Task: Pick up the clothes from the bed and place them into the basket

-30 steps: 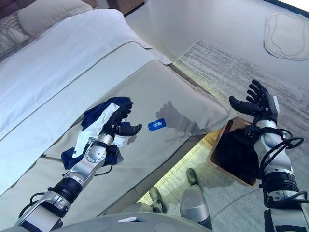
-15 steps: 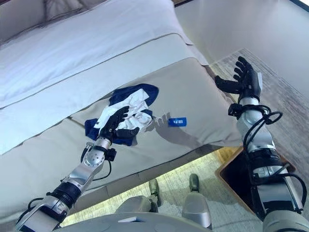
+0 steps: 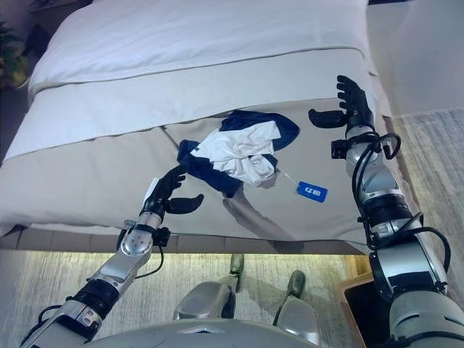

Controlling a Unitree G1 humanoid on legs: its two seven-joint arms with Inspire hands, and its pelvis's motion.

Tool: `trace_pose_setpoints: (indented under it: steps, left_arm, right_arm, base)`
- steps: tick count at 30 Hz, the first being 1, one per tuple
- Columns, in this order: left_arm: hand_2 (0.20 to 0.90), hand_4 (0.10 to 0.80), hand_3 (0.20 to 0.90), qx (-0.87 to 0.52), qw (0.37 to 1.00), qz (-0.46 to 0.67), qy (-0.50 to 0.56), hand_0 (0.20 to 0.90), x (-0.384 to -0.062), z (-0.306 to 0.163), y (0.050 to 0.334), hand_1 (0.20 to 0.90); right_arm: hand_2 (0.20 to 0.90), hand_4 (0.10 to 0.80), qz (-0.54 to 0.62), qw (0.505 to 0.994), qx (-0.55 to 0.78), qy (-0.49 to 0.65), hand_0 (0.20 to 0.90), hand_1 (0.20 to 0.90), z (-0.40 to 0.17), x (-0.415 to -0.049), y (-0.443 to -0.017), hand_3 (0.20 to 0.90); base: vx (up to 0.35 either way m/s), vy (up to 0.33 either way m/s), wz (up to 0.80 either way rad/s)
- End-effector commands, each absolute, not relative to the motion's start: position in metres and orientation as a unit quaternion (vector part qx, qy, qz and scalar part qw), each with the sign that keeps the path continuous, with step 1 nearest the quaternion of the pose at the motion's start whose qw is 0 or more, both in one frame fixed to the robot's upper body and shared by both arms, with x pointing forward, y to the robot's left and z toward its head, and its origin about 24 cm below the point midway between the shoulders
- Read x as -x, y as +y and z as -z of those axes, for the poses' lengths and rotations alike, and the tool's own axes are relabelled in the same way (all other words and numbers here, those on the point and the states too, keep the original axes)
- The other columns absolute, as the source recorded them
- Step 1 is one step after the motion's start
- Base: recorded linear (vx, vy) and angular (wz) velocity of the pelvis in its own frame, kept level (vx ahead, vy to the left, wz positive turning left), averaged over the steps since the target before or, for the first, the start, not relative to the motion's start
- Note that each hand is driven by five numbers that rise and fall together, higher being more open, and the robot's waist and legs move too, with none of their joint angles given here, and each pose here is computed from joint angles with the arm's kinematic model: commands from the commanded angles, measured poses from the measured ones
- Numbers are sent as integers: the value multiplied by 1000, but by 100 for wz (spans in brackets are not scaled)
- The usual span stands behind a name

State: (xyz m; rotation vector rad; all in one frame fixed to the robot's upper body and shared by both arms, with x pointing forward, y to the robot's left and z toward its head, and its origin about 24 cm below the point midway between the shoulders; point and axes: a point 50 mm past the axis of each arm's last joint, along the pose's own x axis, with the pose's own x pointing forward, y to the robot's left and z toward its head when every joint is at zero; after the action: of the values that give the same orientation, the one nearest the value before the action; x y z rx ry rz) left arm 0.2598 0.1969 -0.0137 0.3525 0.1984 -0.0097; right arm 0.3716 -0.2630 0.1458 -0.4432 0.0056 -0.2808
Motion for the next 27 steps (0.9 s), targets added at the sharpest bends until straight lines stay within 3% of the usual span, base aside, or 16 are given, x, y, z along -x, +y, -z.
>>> trace_pose_setpoints:
  steps: [1,9,16,27]
  left_arm:
    - [900,800,900,-181,983,-16,-26,900,-279,-36,215,900]
    - [900,800,900,-172,984,0,-46,900,-272,-45,212,900]
    - [900,800,900,-184,974,20,-130,900,-272,-77,203,900]
    - [900,800,900,-144,975,31,-164,900,-270,-90,187,900]
  right_arm:
    - [900,800,148,938,273,-155,900,900,-242,-384,-249,900]
    - [900,800,155,911,345,-166,900,900,-268,-393,-233,900]
    - [900,800,139,871,437,-173,900,900,-288,-396,-218,900]
    - [900,800,136,886,433,-98,900,900,-258,-404,-224,900]
  base:
    - [22,37,39]
    - [113,81,25]
    - [38,79,20]
    - [12,44,7]
